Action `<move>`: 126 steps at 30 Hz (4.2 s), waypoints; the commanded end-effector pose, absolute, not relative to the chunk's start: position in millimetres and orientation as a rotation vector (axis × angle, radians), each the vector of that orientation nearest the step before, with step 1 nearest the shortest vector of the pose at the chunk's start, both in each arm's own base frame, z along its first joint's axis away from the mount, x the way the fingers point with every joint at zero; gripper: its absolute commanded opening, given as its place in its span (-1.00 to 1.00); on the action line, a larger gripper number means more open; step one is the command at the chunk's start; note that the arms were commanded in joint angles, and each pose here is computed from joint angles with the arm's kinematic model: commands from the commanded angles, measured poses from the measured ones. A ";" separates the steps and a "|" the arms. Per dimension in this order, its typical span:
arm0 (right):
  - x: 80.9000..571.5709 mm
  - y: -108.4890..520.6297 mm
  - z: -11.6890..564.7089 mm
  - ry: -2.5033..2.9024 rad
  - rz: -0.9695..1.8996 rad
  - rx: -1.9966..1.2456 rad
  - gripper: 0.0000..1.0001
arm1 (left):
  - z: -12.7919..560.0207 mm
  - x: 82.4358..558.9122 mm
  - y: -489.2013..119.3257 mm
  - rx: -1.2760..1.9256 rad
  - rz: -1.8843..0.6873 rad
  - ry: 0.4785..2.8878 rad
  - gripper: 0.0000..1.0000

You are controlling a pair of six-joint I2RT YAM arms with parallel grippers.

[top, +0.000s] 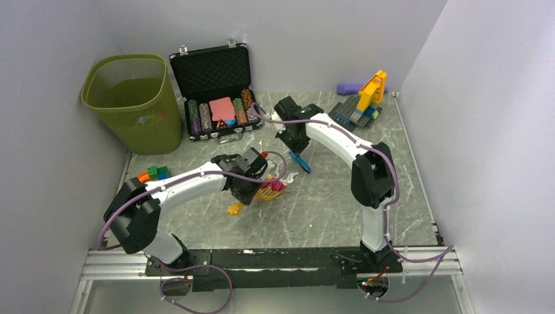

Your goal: Sweep away the paper scraps from the table

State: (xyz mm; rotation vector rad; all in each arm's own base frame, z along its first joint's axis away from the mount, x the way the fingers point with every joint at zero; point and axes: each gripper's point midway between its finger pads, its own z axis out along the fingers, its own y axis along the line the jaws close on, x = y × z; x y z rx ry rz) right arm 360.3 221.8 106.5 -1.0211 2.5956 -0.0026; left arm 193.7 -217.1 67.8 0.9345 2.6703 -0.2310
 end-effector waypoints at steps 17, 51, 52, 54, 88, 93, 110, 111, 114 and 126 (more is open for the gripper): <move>294.3 305.9 175.8 2.379 0.620 -1.101 -1.00 | 67.2 196.5 -241.4 0.933 -0.230 2.546 -1.00; 357.9 168.7 308.6 2.058 0.137 -0.238 -1.00 | 298.4 275.8 -82.8 0.123 -0.218 2.208 -1.00; 358.6 170.2 307.5 2.062 0.143 -0.240 -1.00 | 309.3 280.3 -74.8 0.087 -0.234 2.194 -1.00; 359.6 174.9 303.4 2.078 0.159 -0.254 -1.00 | 333.2 289.9 -61.9 0.007 -0.289 2.163 -1.00; 351.6 201.0 284.0 2.124 0.300 -0.320 -1.00 | 411.5 338.1 -2.1 -0.375 -1.513 1.574 -1.00; 349.4 220.2 270.8 2.151 0.335 -0.432 -1.00 | 379.9 335.1 -41.0 -0.282 -1.153 1.829 -1.00; 376.8 257.1 223.5 2.163 0.192 -0.639 -1.00 | 198.1 226.9 -104.2 0.222 -0.309 2.599 -1.00; 379.9 259.5 219.2 2.162 0.178 -0.673 -1.00 | 192.0 221.2 -107.4 0.254 -0.289 2.618 -1.00; 388.3 272.0 209.2 2.156 0.178 -0.750 -1.00 | 174.6 203.3 -118.8 0.367 -0.245 2.682 -1.00; 410.9 352.9 191.7 2.069 0.510 -0.855 -1.00 | 107.8 192.2 -137.2 0.547 -0.139 2.872 -1.00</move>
